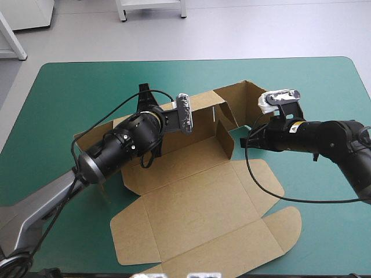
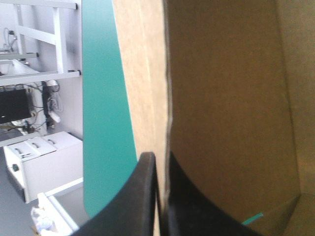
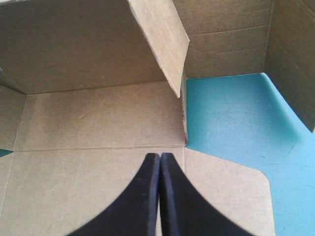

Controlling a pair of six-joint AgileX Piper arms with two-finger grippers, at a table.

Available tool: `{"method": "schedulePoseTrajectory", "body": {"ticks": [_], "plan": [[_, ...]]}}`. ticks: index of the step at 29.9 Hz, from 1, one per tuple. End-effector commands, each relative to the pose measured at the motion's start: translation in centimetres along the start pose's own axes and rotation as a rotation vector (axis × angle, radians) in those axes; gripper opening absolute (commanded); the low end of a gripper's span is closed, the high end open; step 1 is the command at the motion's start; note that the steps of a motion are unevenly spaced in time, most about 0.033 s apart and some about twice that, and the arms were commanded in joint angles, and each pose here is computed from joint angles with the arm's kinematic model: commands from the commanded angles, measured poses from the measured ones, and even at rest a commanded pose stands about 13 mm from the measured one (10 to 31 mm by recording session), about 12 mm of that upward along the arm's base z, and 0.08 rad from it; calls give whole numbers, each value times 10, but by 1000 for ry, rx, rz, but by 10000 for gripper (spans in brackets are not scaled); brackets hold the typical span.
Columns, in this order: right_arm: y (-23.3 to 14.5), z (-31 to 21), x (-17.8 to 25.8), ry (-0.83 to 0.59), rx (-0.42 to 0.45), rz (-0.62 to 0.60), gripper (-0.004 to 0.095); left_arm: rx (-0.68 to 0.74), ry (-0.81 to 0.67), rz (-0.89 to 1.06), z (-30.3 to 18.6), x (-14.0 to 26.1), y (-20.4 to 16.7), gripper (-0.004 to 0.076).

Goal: Fold the box

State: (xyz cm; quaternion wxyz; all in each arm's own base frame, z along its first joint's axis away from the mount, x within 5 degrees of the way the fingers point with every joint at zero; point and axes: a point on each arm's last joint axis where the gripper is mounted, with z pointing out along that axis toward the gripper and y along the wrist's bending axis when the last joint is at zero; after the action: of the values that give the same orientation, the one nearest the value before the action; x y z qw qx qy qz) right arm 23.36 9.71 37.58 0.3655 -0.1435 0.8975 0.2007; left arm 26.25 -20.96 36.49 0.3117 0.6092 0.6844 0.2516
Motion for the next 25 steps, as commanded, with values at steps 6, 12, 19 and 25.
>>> {"method": "schedulePoseTrajectory", "body": {"ticks": [6,12,19,25], "plan": [[7,2,-34,-36,-40,-9,-19,-141,4,-35,-8,6,-18,-9],[11,8,-72,-30,-62,-46,-19,-109,-8,-9,-5,0,-37,-9],[13,26,-126,-54,-85,-87,-19,-103,-9,1,-4,0,-41,-9],[8,60,-159,-36,-99,-95,-19,-108,-11,-10,-4,0,-40,-9]]}}
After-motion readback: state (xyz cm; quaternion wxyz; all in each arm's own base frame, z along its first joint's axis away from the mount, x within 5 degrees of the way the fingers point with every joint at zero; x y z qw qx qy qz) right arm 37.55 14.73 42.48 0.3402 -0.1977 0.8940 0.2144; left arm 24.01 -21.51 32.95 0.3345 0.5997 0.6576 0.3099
